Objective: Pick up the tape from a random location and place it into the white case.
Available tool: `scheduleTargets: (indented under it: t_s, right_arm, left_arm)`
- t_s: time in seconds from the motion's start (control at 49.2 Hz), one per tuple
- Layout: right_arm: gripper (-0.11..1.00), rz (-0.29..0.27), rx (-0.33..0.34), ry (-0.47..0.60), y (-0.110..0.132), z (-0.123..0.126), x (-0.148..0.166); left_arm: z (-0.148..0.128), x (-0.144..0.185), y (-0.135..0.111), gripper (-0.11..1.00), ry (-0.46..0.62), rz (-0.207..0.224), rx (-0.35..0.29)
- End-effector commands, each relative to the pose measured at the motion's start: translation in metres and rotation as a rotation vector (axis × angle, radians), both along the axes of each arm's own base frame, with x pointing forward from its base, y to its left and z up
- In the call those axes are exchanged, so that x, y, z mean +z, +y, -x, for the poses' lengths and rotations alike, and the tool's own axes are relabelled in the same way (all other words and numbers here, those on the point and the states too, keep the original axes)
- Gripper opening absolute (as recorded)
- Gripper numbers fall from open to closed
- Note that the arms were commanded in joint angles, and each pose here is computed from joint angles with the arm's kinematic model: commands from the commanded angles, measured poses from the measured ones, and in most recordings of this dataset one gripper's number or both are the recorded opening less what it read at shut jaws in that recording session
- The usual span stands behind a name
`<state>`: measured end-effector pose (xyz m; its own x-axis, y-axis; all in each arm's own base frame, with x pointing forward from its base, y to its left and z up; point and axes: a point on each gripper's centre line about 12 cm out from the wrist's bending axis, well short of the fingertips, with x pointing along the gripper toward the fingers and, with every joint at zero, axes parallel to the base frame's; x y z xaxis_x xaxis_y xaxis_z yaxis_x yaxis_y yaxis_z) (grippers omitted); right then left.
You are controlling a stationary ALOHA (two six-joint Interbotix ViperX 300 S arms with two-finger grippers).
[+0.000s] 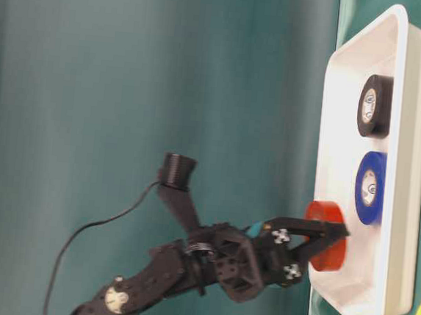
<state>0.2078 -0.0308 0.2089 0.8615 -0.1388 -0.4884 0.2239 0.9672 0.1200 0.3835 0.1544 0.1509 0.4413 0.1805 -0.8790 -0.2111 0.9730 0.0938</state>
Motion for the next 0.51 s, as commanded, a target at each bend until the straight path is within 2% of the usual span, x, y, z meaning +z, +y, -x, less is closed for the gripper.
scheduleTargets:
  t_s: [0.0, 0.183, 0.488]
  right_arm:
    - [0.89, 0.007, 0.000, -0.031, -0.001, -0.005, 0.010]
    - [0.89, 0.007, 0.000, -0.033, -0.001, -0.005, 0.011]
    - [0.89, 0.008, 0.000, -0.031, -0.001, -0.005, 0.010]
  left_arm:
    - [-0.002, 0.004, 0.006, 0.24, -0.030, -0.013, 0.011]
    - [0.000, -0.009, 0.011, 0.24, 0.000, -0.001, 0.023]
    - [0.002, -0.010, 0.010, 0.24, 0.026, 0.009, 0.022]
